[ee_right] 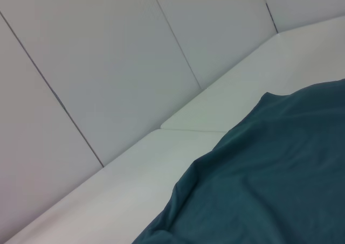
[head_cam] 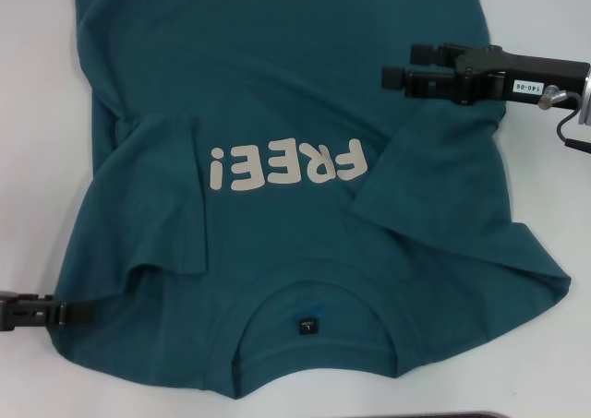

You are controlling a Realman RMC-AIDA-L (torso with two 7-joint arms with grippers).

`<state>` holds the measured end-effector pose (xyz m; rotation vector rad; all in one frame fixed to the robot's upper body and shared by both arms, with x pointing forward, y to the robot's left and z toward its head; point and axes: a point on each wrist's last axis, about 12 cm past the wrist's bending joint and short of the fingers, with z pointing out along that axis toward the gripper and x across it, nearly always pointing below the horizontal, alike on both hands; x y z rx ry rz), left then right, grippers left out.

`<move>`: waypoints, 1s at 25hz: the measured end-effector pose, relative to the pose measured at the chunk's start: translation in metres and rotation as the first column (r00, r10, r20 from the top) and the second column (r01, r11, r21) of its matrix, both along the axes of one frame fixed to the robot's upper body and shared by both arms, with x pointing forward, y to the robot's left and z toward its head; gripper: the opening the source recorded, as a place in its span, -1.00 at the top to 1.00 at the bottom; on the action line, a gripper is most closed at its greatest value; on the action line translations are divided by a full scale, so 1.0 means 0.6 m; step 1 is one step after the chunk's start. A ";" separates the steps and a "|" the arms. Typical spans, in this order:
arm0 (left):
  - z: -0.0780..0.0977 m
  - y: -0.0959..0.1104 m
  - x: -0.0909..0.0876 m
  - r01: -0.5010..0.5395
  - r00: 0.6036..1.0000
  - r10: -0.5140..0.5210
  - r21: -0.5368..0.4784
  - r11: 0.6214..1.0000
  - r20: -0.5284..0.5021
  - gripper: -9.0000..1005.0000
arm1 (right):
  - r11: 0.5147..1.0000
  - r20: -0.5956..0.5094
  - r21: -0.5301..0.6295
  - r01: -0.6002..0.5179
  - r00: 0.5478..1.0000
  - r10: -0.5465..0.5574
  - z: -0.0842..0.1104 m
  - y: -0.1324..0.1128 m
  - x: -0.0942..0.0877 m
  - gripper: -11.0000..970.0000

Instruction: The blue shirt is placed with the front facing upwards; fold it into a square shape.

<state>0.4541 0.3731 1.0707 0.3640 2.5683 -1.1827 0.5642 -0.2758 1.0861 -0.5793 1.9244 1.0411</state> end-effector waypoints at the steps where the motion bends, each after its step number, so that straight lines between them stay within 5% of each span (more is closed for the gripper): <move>1: -0.002 0.002 -0.001 -0.006 1.000 0.006 0.011 1.000 -0.005 -0.57 | 1.000 0.001 0.000 0.000 1.000 0.000 0.001 0.000 0.001 -0.94; 22: -0.005 -0.007 0.007 0.029 0.999 -0.027 0.048 0.998 -0.035 -0.55 | 1.000 0.011 0.001 -0.002 1.000 0.002 0.007 0.004 0.008 -0.94; 25: -0.006 -0.008 0.010 0.029 0.999 -0.027 0.059 0.998 -0.043 -0.38 | 1.000 0.012 0.001 -0.003 1.000 0.003 0.007 0.005 0.009 -0.94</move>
